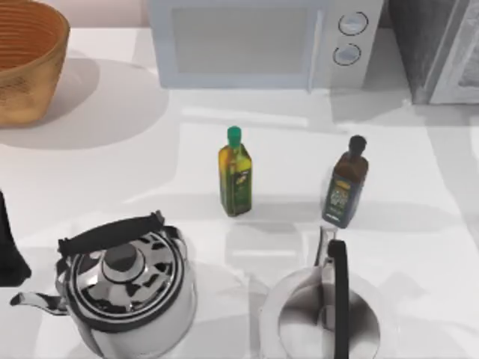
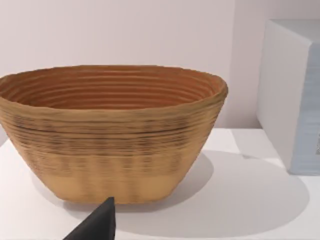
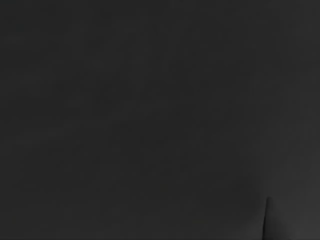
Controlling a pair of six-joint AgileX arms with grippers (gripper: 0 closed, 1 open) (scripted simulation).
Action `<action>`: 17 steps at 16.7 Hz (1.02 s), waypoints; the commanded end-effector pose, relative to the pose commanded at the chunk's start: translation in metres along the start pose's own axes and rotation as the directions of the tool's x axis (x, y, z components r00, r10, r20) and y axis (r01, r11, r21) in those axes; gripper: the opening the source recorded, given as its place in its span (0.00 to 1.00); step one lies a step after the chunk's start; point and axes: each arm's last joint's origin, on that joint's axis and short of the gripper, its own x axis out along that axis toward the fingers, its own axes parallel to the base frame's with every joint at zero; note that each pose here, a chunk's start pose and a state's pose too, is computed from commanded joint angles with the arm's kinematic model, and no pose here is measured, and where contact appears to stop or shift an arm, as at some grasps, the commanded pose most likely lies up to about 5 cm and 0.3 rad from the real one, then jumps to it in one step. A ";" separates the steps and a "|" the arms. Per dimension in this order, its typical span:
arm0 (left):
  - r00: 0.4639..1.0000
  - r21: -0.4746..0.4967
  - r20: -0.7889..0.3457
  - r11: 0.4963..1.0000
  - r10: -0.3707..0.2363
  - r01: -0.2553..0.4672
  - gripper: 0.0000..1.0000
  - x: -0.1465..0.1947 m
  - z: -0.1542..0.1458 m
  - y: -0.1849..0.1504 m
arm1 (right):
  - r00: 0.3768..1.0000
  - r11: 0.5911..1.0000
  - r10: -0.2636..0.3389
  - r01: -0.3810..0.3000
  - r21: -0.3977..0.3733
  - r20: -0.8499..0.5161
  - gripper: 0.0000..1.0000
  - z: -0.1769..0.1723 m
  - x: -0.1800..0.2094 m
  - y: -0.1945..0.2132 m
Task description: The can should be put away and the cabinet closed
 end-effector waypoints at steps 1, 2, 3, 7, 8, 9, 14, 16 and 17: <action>1.000 0.000 0.000 1.000 0.000 0.000 1.00 0.000 0.000 0.000 | 1.000 1.000 0.000 0.000 -0.001 0.001 1.00 0.000 -0.005 0.014; 1.000 0.000 0.000 1.000 0.000 0.000 1.00 0.000 0.000 0.000 | 1.000 1.000 -0.001 0.001 -0.002 0.003 1.00 -0.001 -0.011 0.026; 1.000 0.000 0.000 1.000 0.000 0.000 1.00 0.000 0.000 0.000 | 1.000 1.000 -0.001 0.001 -0.003 0.005 1.00 -0.001 -0.017 0.036; 1.000 0.000 0.000 1.000 0.000 0.000 1.00 0.000 0.000 0.000 | 1.000 1.000 -0.001 0.001 -0.003 0.010 1.00 -0.001 -0.027 0.050; 1.000 0.000 0.000 1.000 0.000 0.000 1.00 0.000 0.000 0.000 | 1.000 1.000 -0.001 0.001 -0.003 0.010 1.00 -0.001 -0.027 0.050; 1.000 0.000 0.000 1.000 0.000 0.000 1.00 0.000 0.000 0.000 | 1.000 1.000 -0.001 0.001 -0.003 0.010 1.00 -0.001 -0.027 0.050; 1.000 0.000 0.000 1.000 0.000 0.000 1.00 0.000 0.000 0.000 | 0.999 0.999 -0.043 0.043 -0.001 0.034 1.00 0.007 -0.022 0.041; 1.000 0.000 0.000 1.000 0.000 0.000 1.00 0.000 0.000 0.000 | 0.999 0.999 -0.042 0.042 -0.004 0.029 1.00 0.006 -0.002 0.041; 1.000 0.000 0.000 1.000 0.000 0.000 1.00 0.000 0.000 0.000 | 0.999 0.999 -0.043 0.043 -0.006 0.027 1.00 0.006 0.007 0.041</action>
